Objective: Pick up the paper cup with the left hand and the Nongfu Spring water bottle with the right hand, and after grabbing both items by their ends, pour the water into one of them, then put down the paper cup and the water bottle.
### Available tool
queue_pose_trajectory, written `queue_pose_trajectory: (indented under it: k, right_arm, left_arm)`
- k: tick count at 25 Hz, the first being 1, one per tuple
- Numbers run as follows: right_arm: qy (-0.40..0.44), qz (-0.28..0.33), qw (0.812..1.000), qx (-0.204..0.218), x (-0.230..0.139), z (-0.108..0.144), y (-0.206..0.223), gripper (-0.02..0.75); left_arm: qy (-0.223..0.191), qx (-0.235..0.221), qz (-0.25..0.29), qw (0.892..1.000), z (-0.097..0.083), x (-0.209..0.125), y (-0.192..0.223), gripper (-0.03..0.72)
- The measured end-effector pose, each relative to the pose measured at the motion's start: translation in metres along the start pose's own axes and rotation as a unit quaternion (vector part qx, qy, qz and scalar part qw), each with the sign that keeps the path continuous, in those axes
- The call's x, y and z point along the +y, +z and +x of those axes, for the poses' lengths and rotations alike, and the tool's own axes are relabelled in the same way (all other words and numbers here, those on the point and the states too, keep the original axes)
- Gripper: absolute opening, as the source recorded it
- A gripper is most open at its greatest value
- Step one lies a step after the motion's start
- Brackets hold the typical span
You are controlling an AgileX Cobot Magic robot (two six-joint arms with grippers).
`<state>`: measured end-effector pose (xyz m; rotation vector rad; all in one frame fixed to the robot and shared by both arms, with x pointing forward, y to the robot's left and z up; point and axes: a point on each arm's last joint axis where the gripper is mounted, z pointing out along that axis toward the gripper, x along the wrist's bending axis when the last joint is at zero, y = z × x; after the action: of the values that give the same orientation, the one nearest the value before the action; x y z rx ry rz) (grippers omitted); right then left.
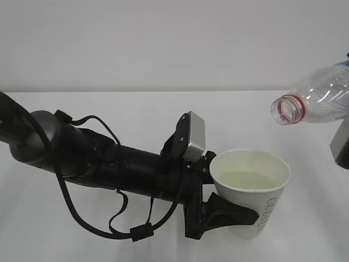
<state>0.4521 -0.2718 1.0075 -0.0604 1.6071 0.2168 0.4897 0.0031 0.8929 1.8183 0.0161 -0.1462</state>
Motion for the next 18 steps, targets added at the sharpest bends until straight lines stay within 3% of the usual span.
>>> queue_pose_trajectory:
  k: [18]
  right_arm:
    - [0.103,0.000,0.995,0.000,0.0000,0.0000,0.0000,0.449]
  left_arm:
    - [-0.006,0.008,-0.006,1.000,0.0015,0.0011,0.0000,0.516]
